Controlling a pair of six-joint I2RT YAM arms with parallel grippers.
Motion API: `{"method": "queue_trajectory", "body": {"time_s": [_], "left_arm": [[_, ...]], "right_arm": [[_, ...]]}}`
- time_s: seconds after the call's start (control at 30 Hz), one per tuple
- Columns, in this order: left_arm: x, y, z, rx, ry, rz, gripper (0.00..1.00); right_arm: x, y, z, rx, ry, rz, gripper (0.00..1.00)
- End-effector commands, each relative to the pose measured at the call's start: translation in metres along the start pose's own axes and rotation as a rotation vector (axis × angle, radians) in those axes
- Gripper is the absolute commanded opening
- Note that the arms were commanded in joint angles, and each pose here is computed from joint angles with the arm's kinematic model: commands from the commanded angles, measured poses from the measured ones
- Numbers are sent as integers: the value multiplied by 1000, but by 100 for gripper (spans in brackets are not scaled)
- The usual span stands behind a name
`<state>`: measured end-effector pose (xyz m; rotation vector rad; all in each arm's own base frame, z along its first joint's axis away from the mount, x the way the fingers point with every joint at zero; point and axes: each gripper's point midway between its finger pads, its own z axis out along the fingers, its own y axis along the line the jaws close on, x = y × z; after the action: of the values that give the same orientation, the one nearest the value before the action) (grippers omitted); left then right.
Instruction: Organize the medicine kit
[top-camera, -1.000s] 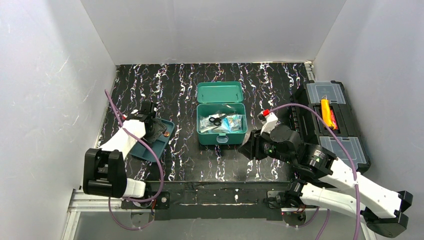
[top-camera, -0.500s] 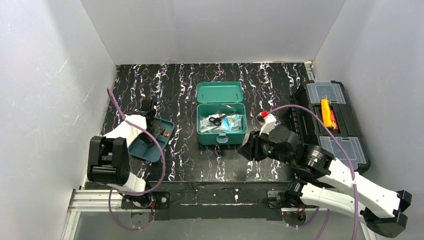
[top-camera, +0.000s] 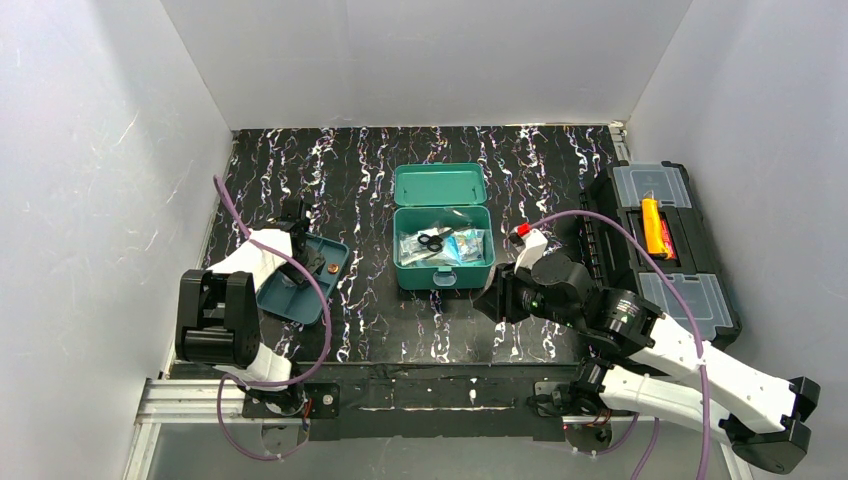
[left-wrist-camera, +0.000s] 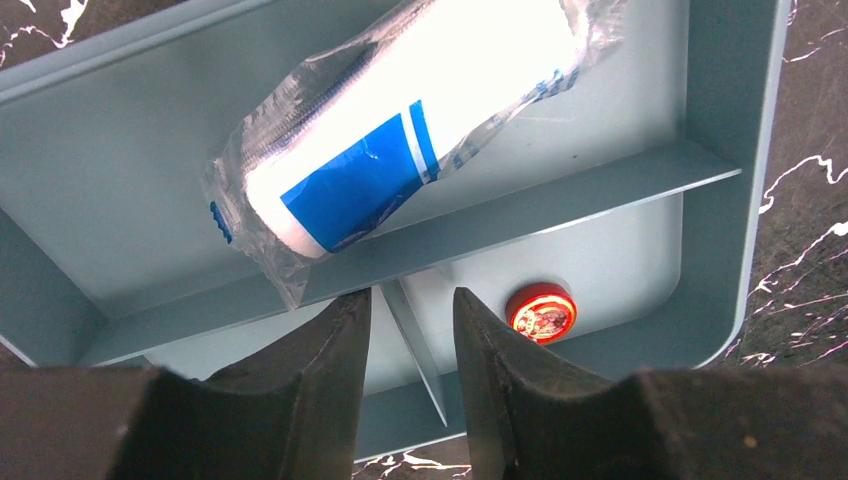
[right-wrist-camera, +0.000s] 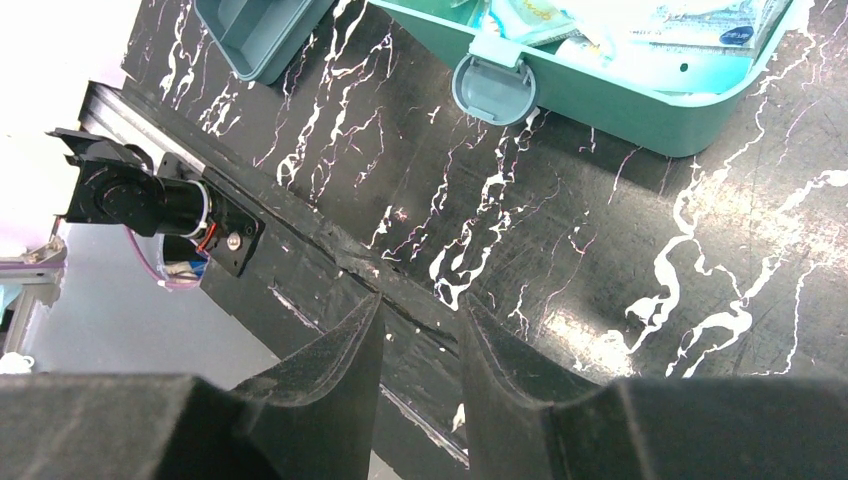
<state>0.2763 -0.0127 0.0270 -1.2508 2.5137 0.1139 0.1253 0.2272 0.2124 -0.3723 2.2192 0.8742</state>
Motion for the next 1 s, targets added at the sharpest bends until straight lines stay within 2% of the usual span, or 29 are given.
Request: {"method": "queue_trajectory", "body": {"time_s": [0.0, 0.27, 0.43, 0.53, 0.73, 0.97], "left_arm": [[0, 12, 2, -36, -5, 28, 34], [10, 20, 8, -69, 35, 68, 26], [16, 24, 10, -69, 57, 90, 14], [17, 23, 8, -47, 61, 110, 0], [13, 18, -5, 13, 44, 173, 0], [-4, 10, -42, 94, -5, 251, 0]], "right_arm": [[-9, 9, 1, -38, -33, -8, 40], [-6, 10, 1, -48, -25, 14, 40], [-5, 9, -2, -52, -32, 30, 39], [-4, 9, -5, -56, -35, 38, 40], [-3, 8, -7, -54, -37, 62, 39], [-2, 9, -10, -64, -40, 84, 38]]}}
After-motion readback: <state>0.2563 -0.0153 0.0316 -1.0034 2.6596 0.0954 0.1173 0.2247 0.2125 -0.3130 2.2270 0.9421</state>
